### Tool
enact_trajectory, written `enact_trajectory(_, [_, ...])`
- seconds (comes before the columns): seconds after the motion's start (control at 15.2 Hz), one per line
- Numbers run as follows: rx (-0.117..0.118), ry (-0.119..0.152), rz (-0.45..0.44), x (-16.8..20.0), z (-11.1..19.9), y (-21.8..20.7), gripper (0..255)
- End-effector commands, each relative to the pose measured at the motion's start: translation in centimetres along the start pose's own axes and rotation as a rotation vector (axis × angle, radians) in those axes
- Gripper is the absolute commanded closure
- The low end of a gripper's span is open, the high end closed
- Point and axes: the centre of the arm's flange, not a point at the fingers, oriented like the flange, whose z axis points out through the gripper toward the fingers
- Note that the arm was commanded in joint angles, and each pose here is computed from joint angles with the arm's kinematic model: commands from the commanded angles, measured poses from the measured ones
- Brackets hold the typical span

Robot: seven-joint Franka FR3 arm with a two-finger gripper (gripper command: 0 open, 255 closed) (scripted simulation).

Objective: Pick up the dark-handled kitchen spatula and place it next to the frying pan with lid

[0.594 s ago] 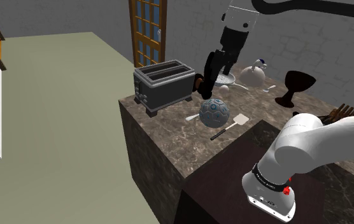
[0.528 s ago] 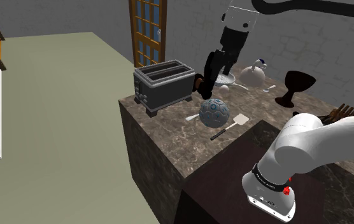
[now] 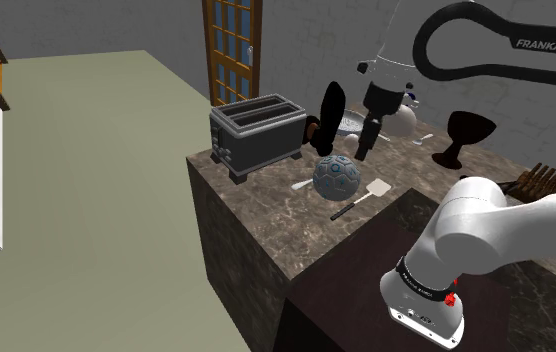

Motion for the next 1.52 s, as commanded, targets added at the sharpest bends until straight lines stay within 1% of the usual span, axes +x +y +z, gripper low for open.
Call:
enact_trajectory(0.0, [0.000,-0.003,-0.118,-1.2,2.0,1.0,0])
enact_trajectory(0.59, [0.002,-0.014,-0.601,-6.5,10.7,6.9,0])
enact_trajectory(1.12, [0.004,-0.024,-1.031,-8.4,18.3,13.7,0])
enact_trajectory(1.19, [0.004,-0.024,-1.036,-8.5,18.4,13.8,0])
enact_trajectory(1.45, [0.004,-0.024,-1.036,-8.5,20.5,13.8,0])
